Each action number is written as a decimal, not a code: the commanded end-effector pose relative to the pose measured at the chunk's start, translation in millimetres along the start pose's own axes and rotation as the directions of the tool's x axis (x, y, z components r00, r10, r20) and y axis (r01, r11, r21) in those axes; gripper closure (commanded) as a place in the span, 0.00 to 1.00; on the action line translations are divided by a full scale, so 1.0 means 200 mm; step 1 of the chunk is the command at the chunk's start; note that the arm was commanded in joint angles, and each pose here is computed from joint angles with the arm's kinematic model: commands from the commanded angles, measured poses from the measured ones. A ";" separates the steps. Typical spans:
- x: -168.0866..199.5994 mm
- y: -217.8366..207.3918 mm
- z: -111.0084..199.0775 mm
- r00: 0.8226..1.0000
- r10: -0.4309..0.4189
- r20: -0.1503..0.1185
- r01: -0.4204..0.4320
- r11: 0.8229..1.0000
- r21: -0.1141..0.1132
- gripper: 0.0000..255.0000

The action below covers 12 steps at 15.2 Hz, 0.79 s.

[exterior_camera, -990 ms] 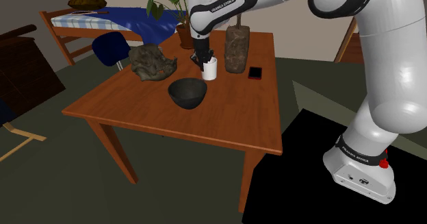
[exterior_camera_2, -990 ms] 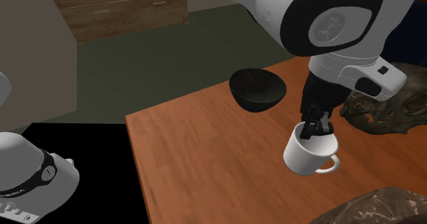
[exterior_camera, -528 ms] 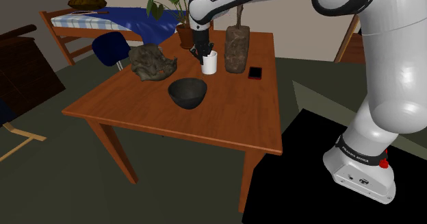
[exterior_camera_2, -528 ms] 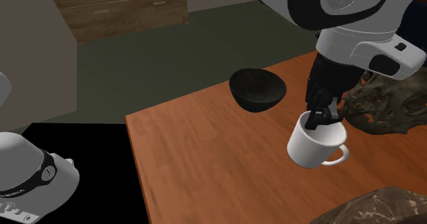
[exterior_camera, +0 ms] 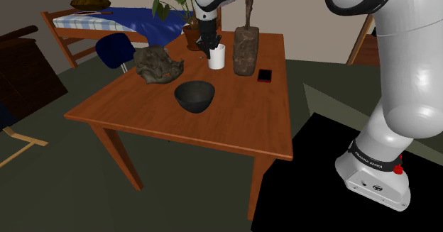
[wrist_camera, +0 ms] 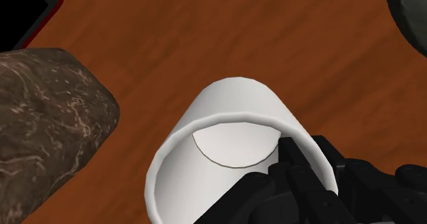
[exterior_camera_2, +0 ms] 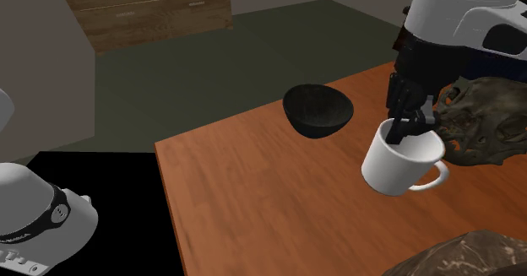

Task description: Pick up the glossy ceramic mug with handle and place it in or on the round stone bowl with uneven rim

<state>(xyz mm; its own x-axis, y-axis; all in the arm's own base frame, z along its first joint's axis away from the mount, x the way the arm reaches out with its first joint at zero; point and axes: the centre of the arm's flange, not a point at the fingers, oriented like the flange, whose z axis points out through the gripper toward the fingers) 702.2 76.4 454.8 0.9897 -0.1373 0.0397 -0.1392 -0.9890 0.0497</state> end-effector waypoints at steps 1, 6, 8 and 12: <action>0.00 0.01 -0.06 1.000 0.000 0.000 0.000 1.000 0.000 1.00; 0.01 0.01 -0.19 1.000 0.000 0.000 0.000 1.000 0.000 1.00; 0.01 0.01 -0.24 1.000 0.000 0.000 0.000 1.000 0.000 1.00; 0.01 0.02 -0.33 1.000 0.000 0.000 0.000 1.000 0.000 1.00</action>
<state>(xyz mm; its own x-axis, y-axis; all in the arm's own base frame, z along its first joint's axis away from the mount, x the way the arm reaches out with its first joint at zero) 702.3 75.7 516.2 0.9897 -0.1375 0.0397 -0.1394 -0.9890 0.0497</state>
